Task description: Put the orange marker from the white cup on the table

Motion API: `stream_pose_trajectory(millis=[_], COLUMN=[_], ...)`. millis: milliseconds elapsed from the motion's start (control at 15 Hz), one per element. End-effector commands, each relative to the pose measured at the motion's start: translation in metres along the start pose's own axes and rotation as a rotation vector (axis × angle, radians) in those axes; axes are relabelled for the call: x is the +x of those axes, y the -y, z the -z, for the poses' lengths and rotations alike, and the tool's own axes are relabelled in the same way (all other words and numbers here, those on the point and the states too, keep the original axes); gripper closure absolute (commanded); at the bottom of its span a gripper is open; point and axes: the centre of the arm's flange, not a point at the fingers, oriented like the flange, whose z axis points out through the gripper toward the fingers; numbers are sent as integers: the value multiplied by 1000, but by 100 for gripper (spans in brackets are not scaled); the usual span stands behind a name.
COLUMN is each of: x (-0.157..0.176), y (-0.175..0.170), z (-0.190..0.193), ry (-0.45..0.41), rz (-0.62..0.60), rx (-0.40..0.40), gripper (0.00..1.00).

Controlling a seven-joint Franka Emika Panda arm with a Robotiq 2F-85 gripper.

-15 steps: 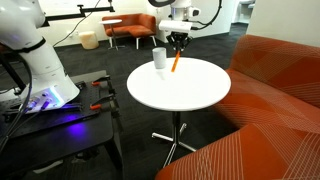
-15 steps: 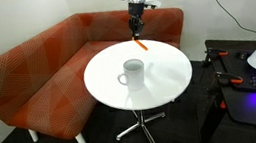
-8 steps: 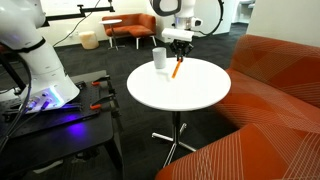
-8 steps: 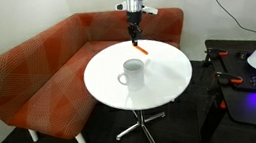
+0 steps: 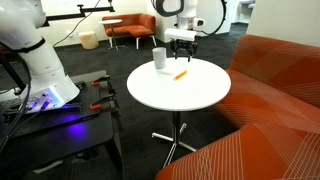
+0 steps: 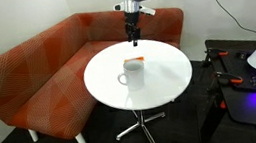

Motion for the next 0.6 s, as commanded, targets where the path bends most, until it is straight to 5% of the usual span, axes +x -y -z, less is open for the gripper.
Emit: stream_pose_trajectory(millis=[0, 533], x=[3, 12], y=[5, 6], z=[22, 22], ry=[-7, -30], rz=[-2, 27], rx=[-29, -21], gripper=[0, 0])
